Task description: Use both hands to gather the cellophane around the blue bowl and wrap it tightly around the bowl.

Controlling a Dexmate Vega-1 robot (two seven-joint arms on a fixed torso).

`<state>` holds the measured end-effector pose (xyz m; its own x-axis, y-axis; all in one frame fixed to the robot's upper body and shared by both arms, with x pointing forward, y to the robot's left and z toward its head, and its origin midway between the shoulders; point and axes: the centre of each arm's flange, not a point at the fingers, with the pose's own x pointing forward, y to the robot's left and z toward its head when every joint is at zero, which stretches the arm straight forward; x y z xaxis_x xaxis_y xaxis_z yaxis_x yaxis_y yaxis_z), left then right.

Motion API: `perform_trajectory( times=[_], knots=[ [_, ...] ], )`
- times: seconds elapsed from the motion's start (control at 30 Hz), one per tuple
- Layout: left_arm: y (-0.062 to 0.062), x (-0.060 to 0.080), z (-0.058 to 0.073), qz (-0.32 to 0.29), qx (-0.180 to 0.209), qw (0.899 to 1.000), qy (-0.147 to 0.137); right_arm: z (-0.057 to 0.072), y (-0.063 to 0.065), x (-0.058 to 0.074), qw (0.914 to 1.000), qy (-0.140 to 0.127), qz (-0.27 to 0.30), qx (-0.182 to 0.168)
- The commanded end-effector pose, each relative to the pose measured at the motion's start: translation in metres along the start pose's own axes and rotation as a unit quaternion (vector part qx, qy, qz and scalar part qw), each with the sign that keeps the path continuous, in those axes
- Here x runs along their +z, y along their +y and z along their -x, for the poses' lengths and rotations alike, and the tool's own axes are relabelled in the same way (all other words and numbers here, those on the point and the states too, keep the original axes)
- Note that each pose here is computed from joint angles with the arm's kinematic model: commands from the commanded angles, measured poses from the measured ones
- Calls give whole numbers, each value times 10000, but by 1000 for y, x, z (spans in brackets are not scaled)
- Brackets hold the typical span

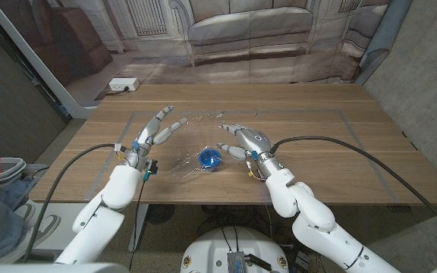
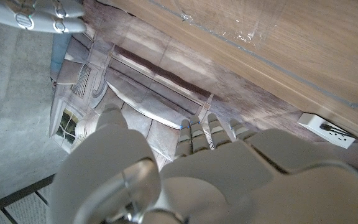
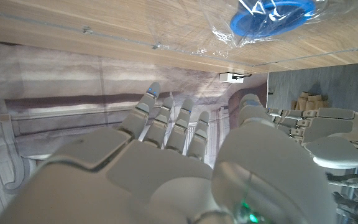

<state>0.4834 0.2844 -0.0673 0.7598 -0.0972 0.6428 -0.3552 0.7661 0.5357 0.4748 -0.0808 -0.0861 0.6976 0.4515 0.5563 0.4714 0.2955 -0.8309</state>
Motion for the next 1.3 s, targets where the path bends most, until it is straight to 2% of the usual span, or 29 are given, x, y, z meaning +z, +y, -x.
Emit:
perform_trajectory(
  times=[0.03, 0.3, 0.57, 0.63, 0.7, 0.77, 0.83, 1.03, 1.17, 1.3],
  knots=[
    [-21, 22, 47, -945, 200, 9949, 275, 31, 6, -4, 9977, -484, 454, 168],
    [-38, 27, 64, -1494, 206, 9876, 442, 38, 16, -8, 9950, -711, 628, 319],
    [-48, 25, 70, -1942, 349, 9793, 449, 38, 27, -9, 9943, -754, 701, 286],
    [-51, 25, 72, -2160, 399, 9745, 454, 37, 30, -10, 9944, -731, 701, 298],
    [-55, 25, 77, -2538, 508, 9649, 439, 35, 32, -11, 9950, -681, 667, 313],
    [-56, 25, 79, -2641, 527, 9620, 443, 34, 33, -11, 9951, -667, 663, 312],
    [-56, 25, 82, -2893, 495, 9546, 505, 32, 35, -12, 9952, -636, 663, 334],
    [-51, 20, 85, -3125, 267, 9470, 696, 28, 42, -10, 9954, -591, 690, 316],
    [-52, 15, 83, -3142, 149, 9464, 734, 25, 48, -10, 9954, -550, 712, 321],
    [-56, 15, 82, -3063, 70, 9497, 644, 25, 53, -13, 9959, -480, 702, 316]
  ],
)
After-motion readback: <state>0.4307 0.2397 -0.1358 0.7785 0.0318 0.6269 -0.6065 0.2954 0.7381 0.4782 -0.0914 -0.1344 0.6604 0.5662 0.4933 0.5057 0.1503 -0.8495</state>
